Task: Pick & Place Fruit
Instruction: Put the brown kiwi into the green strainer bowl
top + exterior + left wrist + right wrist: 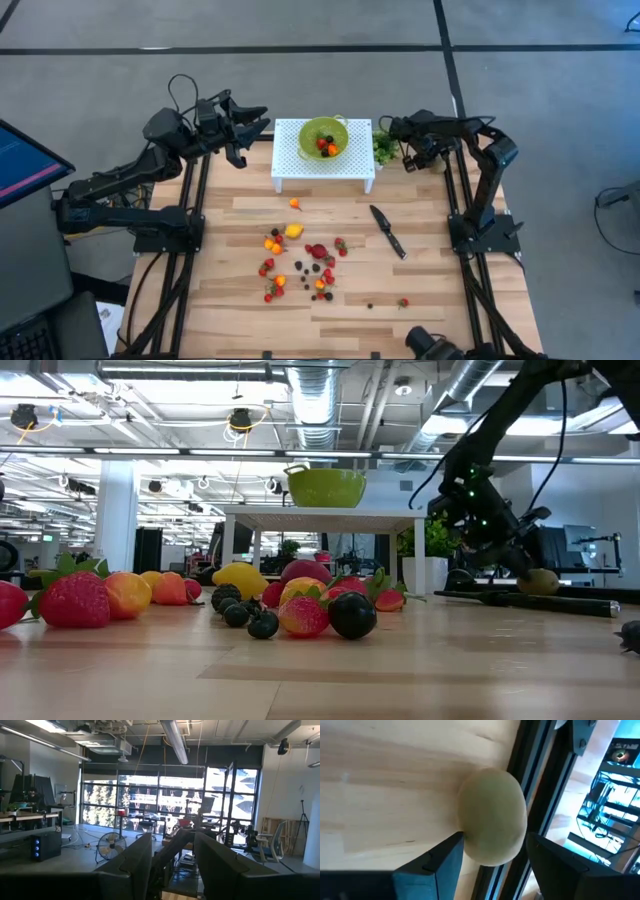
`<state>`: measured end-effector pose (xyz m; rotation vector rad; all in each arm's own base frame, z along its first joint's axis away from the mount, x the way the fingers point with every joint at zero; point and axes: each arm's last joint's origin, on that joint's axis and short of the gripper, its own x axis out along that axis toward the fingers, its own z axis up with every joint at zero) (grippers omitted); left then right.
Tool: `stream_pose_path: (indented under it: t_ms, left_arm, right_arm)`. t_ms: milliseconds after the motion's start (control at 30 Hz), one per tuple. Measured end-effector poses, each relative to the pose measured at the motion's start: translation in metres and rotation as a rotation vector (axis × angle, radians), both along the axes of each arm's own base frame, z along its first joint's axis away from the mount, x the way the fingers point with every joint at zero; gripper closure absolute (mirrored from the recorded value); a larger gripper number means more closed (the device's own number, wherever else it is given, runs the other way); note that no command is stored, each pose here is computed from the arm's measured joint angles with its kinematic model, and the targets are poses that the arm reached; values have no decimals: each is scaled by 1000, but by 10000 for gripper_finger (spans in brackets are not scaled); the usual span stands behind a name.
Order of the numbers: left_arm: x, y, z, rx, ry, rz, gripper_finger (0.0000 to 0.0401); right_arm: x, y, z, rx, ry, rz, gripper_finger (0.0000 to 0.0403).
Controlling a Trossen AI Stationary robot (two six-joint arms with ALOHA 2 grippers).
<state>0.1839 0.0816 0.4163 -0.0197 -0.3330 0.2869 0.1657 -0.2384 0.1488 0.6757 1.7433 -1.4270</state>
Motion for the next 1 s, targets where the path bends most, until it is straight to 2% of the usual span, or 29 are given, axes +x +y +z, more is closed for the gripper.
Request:
stream_pose_path:
  t_ms: [100,267,667,1000]
  left_arm:
    - [0,0,0,1,-1,0,259]
    - [0,0,0,1,-2,0,259]
    - [0,0,0,1,-2,0,259]
    - [0,0,0,1,-1,0,259]
  right_arm:
    - [-1,-3,-1,-13,-27,-21,187]
    - [-6,-7,-1,33,-80,-40,185]
    - [-8,-9,-1,52,-96,-33,184]
    - [-8,-7,-2,100,-123,-20,140]
